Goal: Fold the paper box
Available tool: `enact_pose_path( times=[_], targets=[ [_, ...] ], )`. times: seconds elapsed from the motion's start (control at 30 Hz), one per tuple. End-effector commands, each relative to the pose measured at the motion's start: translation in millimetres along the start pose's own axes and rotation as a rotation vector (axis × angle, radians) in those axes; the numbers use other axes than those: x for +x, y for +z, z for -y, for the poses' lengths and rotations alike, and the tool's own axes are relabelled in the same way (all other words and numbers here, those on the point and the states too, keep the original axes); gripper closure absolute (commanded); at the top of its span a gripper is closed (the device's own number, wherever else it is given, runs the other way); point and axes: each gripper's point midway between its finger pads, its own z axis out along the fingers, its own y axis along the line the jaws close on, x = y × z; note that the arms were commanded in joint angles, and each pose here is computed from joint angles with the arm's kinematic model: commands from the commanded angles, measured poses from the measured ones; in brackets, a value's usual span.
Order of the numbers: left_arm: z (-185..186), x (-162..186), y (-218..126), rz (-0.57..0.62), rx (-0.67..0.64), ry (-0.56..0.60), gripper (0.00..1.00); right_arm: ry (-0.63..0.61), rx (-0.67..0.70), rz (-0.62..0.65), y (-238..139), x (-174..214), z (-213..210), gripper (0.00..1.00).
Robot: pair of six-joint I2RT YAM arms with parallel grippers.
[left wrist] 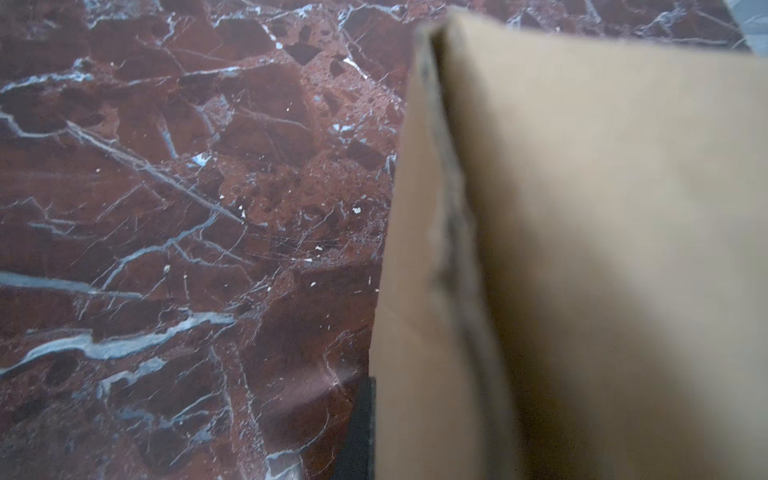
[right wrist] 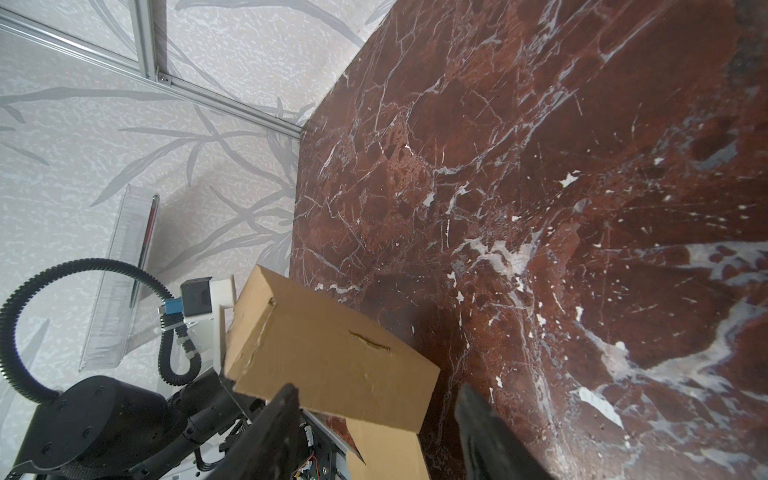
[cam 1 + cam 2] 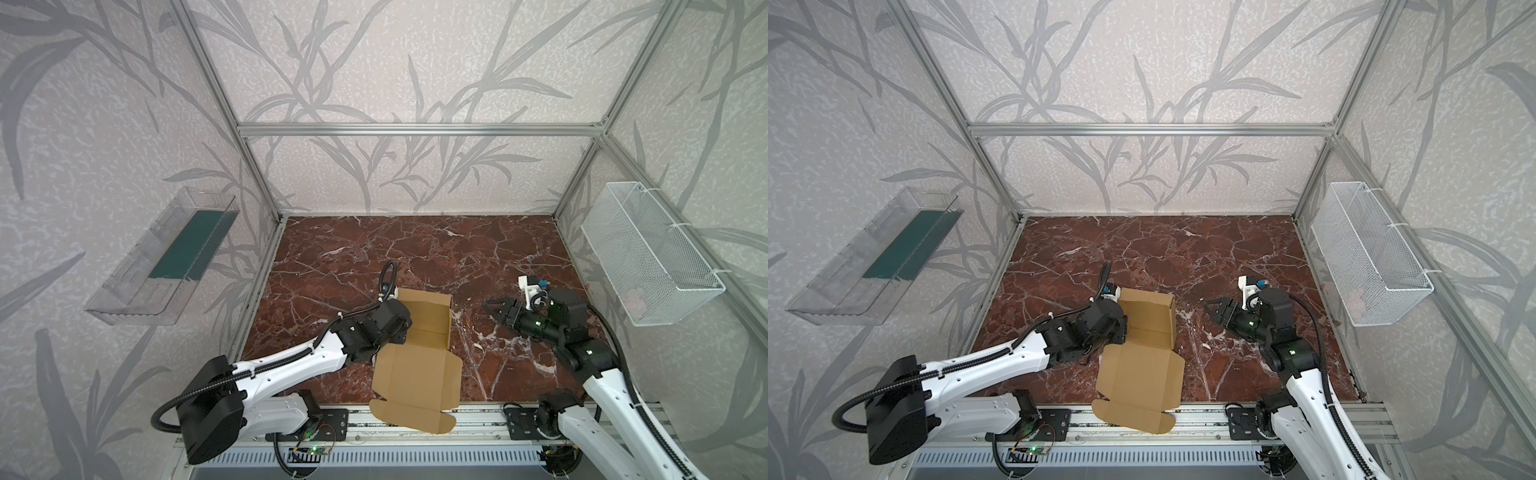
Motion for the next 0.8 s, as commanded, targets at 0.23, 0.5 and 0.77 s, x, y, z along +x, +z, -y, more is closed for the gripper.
enact_pose_path(
  times=[0.23, 0.5, 0.77],
  targets=[
    [-13.5, 7.5, 17.0, -0.327, -0.092, -0.05, 1.0, -0.096, 0.074, -0.022, -14.5, 3.0, -0.2, 0.39],
    [-22.3, 18.9, 35.4, -0.561, -0.199, -0.003, 1.0, -0.104, 0.066, -0.042, -15.4, 7.3, -1.3, 0.39],
    [-26.4, 19.1, 42.6, -0.63, -0.236, 0.046, 0.92, -0.102, 0.05, -0.069, -13.0, 12.8, -0.9, 0.39]
  ],
)
